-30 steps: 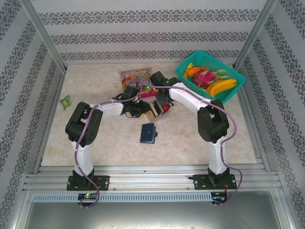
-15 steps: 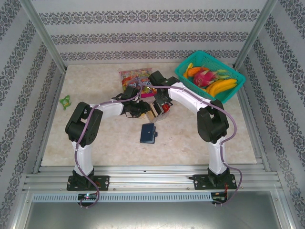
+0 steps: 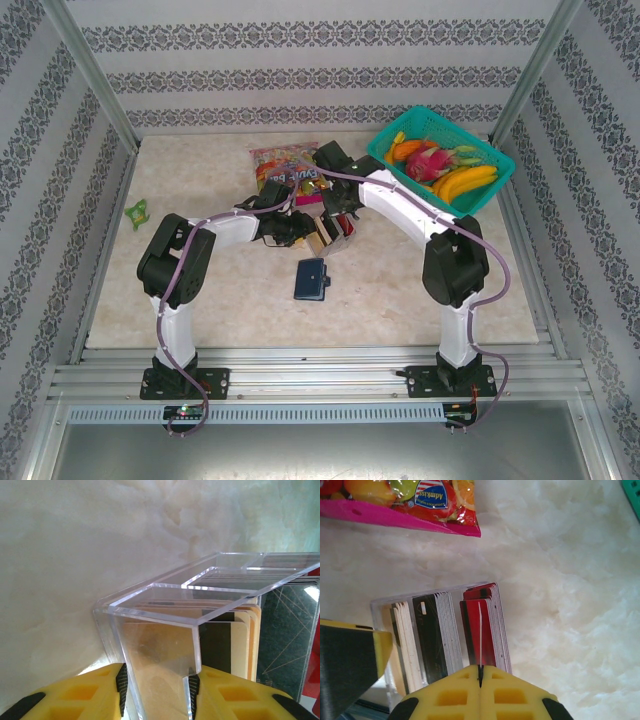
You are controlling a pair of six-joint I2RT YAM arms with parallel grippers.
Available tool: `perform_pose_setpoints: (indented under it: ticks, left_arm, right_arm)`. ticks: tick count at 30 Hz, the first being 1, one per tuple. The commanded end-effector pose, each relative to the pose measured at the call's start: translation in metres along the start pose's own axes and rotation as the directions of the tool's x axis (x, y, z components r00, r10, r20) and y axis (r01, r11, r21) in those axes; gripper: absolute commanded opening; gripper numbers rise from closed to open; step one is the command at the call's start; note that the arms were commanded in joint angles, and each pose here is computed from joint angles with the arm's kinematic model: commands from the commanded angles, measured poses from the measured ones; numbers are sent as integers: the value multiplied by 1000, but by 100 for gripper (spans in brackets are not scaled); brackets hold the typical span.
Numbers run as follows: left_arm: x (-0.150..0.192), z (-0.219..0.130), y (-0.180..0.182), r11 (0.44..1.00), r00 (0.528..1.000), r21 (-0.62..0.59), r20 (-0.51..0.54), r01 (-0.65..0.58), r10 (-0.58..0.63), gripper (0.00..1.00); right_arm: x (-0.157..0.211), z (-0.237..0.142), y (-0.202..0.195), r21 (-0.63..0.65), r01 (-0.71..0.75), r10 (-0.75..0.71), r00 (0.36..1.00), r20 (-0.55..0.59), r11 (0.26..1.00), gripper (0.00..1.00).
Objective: Put the credit cards into the card holder
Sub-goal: Pick up the credit card from the storage box.
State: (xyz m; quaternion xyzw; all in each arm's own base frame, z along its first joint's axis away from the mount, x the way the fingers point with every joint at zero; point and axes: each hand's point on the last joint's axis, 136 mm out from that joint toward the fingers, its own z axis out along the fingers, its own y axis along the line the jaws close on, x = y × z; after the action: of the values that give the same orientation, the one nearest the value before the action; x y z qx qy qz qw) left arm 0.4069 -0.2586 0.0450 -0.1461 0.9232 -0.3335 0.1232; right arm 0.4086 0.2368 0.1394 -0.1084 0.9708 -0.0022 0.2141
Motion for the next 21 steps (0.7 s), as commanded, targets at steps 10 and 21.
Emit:
perform_pose_setpoints:
  ticks: [10,21]
  left_arm:
    - [2,-47,-16,998,996,16,67,-55,54,49]
    - [45,-79,-9,988,987,-57,57,-144,147,59]
  right_arm:
    - [-10,-51,5,107,-216,193,962,193,970,0]
    - [16,-81,-20,77,-374,339,897,284,924,0]
